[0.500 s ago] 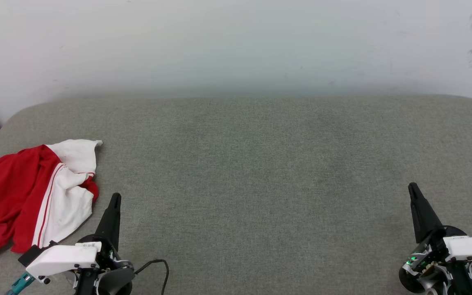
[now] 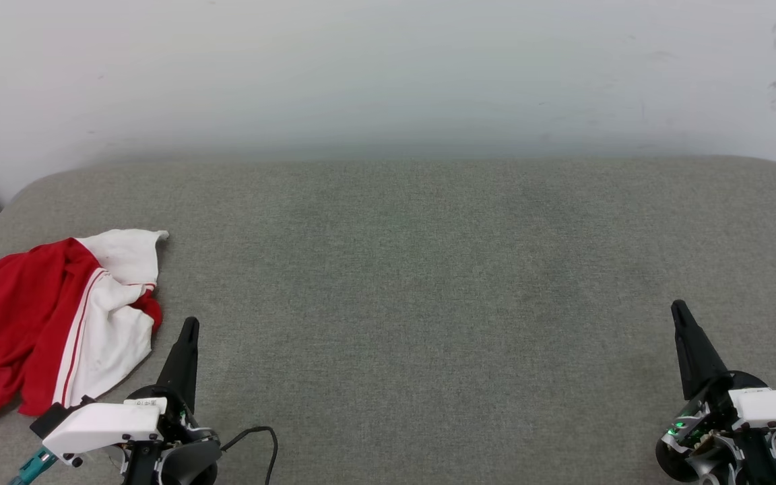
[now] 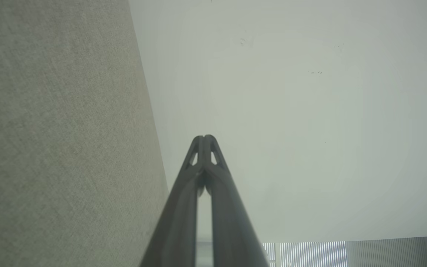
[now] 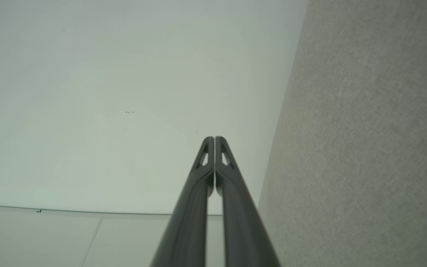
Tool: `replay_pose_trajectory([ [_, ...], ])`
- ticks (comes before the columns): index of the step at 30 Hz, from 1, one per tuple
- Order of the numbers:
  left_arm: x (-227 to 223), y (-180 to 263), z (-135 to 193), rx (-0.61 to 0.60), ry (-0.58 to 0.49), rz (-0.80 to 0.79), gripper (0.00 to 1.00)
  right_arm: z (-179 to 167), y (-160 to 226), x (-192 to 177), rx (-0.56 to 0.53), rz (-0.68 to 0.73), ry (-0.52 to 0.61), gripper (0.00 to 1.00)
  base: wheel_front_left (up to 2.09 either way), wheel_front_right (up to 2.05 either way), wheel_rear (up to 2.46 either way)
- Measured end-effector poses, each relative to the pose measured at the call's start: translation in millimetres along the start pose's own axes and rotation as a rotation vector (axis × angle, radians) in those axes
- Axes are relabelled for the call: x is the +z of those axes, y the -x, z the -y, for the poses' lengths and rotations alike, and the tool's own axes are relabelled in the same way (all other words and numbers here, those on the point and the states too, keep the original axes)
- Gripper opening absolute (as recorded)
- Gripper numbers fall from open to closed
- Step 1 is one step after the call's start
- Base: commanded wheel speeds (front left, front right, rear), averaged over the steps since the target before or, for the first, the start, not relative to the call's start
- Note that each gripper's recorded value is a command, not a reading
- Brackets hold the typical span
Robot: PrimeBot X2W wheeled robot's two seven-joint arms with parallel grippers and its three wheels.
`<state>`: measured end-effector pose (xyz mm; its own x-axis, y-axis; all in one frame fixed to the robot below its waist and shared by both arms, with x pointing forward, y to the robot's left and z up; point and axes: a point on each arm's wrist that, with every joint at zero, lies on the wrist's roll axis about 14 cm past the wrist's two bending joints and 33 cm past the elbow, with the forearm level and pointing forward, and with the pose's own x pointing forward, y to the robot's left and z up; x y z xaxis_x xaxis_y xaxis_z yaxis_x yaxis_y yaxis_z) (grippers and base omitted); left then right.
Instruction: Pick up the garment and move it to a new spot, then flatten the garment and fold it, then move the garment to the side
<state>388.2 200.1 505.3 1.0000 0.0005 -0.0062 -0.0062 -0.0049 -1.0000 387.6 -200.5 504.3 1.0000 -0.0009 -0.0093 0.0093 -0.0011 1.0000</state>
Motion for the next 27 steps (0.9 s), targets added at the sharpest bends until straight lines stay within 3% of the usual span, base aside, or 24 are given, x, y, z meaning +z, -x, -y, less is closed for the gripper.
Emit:
replay_pose_trajectory([
  [17, 0, 0, 0, 0.0, 0.0, 0.0, 0.0, 0, 0, 0, 0.0, 0.0, 0.0, 0.0, 0.0, 0.0, 0.0],
  [18, 0, 0, 0, 0.0, 0.0, 0.0, 1.0, 0, 0, 0, 0.0, 0.0, 0.0, 1.0, 0.0, 0.0, 0.0],
  [27, -6, 11, -26, 0.076, 0.004, -0.005, 1.0, 27, 13, 0, -0.079, 0.01, 0.007, 1.0, 0.0, 0.0, 0.0],
])
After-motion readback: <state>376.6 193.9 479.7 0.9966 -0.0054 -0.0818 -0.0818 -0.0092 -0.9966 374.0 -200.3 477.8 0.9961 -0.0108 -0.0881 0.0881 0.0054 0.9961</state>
